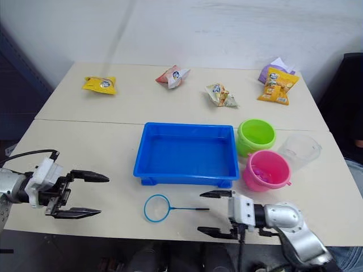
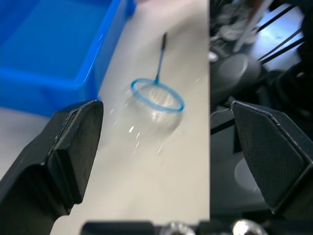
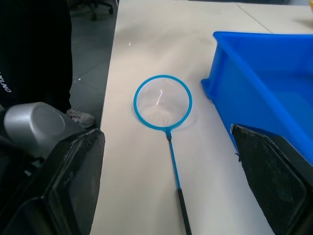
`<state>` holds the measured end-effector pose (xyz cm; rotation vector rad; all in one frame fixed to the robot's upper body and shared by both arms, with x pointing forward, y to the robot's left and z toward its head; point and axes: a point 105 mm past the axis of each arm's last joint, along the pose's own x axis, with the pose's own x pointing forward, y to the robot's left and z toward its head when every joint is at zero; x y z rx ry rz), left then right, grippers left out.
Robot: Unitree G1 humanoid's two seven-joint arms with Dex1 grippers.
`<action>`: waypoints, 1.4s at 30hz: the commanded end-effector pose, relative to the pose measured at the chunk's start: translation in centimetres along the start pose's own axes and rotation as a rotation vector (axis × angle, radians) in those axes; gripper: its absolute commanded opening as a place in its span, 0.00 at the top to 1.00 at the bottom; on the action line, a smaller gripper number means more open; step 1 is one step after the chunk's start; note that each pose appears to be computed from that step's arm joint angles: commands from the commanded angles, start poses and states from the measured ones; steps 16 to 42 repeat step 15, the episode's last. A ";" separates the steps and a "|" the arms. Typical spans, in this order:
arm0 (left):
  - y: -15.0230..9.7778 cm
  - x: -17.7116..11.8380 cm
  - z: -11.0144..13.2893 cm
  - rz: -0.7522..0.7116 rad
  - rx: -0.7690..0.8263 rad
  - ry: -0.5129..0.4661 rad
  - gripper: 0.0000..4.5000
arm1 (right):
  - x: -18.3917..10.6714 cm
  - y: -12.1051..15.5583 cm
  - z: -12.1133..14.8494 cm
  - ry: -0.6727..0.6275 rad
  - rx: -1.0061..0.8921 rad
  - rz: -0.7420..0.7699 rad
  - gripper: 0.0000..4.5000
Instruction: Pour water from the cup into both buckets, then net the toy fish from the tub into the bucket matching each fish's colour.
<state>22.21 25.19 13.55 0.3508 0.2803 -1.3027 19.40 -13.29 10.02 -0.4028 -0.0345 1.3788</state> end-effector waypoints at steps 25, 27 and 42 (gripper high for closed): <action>1.1 -7.7 -6.3 0.560 0.048 0.150 0.00 | -15.2 -4.5 2.6 0.254 -0.192 -0.464 0.02; 1.1 -7.7 -6.3 0.560 0.048 0.150 0.00 | -15.2 -4.5 2.6 0.254 -0.192 -0.464 0.02; 1.1 -7.7 -6.3 0.560 0.048 0.150 0.00 | -15.2 -4.5 2.6 0.254 -0.192 -0.464 0.02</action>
